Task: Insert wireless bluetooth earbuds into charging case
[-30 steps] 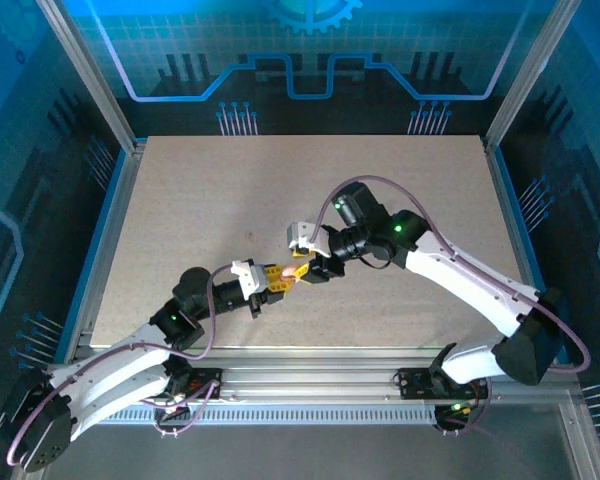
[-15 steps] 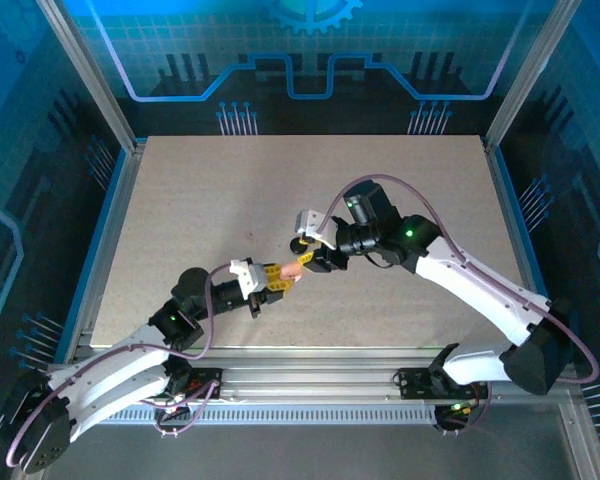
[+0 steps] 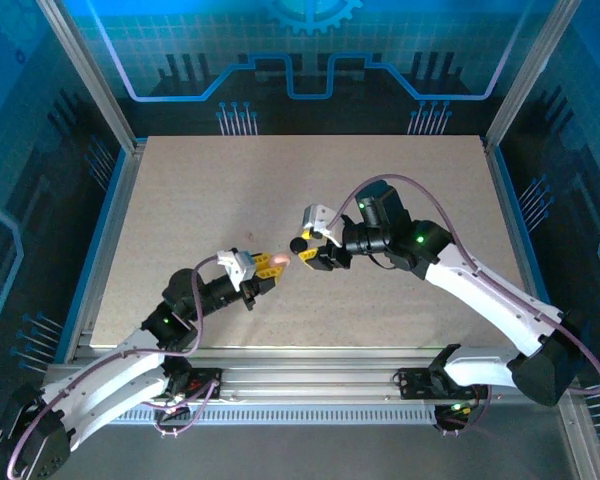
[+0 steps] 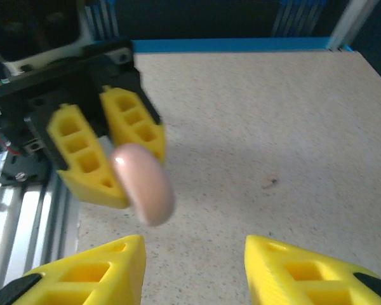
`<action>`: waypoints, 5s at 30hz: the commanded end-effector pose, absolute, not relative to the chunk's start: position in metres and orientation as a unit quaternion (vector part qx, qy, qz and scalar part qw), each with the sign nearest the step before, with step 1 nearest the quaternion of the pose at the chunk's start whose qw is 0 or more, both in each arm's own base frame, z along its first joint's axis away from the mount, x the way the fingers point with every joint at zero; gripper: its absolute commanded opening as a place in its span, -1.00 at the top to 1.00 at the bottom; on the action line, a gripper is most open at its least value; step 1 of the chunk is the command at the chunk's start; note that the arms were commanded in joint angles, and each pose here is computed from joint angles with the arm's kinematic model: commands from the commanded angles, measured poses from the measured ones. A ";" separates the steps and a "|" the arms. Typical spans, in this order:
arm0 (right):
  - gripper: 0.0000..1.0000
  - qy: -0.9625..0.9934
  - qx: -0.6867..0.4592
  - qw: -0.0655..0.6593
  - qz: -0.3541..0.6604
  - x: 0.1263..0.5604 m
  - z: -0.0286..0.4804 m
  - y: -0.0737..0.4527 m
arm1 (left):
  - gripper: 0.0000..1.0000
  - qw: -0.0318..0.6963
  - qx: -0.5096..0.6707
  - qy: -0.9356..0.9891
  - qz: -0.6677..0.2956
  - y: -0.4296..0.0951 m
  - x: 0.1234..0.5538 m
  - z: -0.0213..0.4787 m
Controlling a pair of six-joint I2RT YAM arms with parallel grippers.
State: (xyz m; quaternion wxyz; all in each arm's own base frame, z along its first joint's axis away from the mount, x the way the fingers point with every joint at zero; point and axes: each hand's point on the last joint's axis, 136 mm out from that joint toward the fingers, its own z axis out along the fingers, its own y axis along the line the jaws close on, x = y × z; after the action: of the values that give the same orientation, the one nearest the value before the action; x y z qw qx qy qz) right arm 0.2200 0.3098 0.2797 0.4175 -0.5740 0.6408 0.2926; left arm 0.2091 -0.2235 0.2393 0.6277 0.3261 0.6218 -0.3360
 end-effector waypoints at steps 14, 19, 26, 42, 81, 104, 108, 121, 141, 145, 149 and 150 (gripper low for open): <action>0.00 0.574 -0.659 0.374 0.310 0.196 0.270 0.346 | 0.79 0.622 0.366 0.581 -0.376 -0.235 0.191 0.252; 0.02 0.578 -0.660 0.375 0.299 0.201 0.268 0.346 | 0.79 0.624 0.366 0.577 -0.379 -0.235 0.190 0.255; 0.06 0.597 -0.646 0.390 0.274 0.217 0.269 0.346 | 0.79 0.621 0.374 0.568 -0.389 -0.237 0.185 0.257; 0.13 0.631 -0.591 0.439 0.245 0.251 0.284 0.339 | 0.79 0.612 0.387 0.564 -0.397 -0.240 0.180 0.257; -0.04 0.615 -0.577 0.434 0.317 0.239 0.297 0.346 | 0.81 0.628 0.326 0.597 -0.378 -0.224 0.205 0.250; -0.06 0.625 -0.570 0.417 0.332 0.244 0.293 0.355 | 0.80 0.624 0.311 0.602 -0.389 -0.217 0.208 0.248; -0.05 0.635 -0.565 0.416 0.324 0.250 0.290 0.358 | 0.80 0.626 0.322 0.589 -0.397 -0.219 0.203 0.250; -0.07 0.641 -0.556 0.418 0.324 0.256 0.292 0.358 | 0.81 0.629 0.295 0.615 -0.373 -0.210 0.216 0.242; -0.18 0.728 -0.463 0.382 0.329 0.302 0.275 0.374 | 0.83 0.628 0.120 0.700 -0.318 -0.150 0.267 0.220; -0.25 0.789 -0.395 0.361 0.301 0.340 0.252 0.374 | 0.83 0.626 0.059 0.723 -0.286 -0.124 0.277 0.210; -0.25 0.834 -0.348 0.333 0.267 0.368 0.226 0.375 | 0.84 0.623 -0.008 0.741 -0.249 -0.092 0.283 0.201; -0.24 0.843 -0.341 0.324 0.260 0.372 0.219 0.376 | 0.84 0.623 -0.022 0.744 -0.242 -0.085 0.283 0.200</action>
State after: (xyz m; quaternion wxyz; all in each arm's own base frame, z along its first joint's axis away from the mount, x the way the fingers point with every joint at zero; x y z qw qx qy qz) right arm 0.3528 0.3850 0.2337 0.3448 -0.3972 0.7991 0.2912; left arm 0.2791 -0.1097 0.2074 0.6284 0.0408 0.7286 -0.2695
